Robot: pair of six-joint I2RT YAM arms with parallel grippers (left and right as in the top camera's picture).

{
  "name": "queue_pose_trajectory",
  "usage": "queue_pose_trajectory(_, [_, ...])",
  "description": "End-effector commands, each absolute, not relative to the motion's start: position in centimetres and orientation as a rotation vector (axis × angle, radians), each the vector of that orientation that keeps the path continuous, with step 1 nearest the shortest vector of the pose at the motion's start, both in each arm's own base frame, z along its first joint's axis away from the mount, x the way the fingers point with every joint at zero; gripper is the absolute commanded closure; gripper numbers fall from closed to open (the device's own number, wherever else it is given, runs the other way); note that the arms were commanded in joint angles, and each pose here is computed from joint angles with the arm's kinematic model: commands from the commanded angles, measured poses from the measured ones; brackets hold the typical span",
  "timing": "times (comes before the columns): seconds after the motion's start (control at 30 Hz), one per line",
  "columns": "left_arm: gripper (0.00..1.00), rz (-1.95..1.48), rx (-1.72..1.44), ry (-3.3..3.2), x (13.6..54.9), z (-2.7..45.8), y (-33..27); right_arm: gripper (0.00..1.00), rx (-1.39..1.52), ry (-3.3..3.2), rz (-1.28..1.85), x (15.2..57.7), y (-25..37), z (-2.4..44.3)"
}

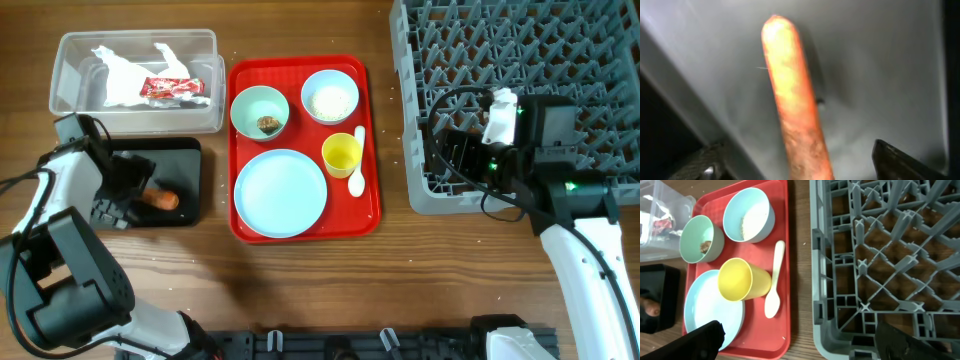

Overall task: Sort waste into correct bins and load items into the dishwasher rack
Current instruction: 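Place the carrot onto the black tray and release, then grasp the green bowl of scraps with the left gripper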

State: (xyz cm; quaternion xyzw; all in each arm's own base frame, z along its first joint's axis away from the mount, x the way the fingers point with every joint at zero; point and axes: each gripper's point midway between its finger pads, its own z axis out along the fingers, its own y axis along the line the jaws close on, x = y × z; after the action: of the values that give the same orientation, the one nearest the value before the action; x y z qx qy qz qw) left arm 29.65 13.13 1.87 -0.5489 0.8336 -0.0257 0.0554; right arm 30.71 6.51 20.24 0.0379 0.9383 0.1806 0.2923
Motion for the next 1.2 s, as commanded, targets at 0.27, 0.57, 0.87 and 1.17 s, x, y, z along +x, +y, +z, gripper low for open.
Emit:
queue_pose_trajectory(0.27, [0.0, -0.293, -0.709, 2.758, 37.4, 16.0, 3.1, 0.0, 0.107, 2.482, 0.515, 31.1, 6.8, 21.0])
queue_pose_trajectory(0.57, [0.0, -0.199, 0.127, 2.647, 43.1, 13.7, -14.9, 0.0, 0.101, 2.482, 0.513, 31.0, 6.8, 21.0])
queue_pose_trajectory(0.87, [0.03, -0.114, 0.468, 2.719, 43.7, 4.6, -19.0, 0.0, 0.108, 2.507, 0.513, 30.6, 6.8, 20.6])
queue_pose_trajectory(1.17, [0.31, -0.101, 0.477, 2.669, 45.1, 4.2, -19.2, 0.0, 0.109, 2.511, 0.512, 30.5, 6.8, 20.6])
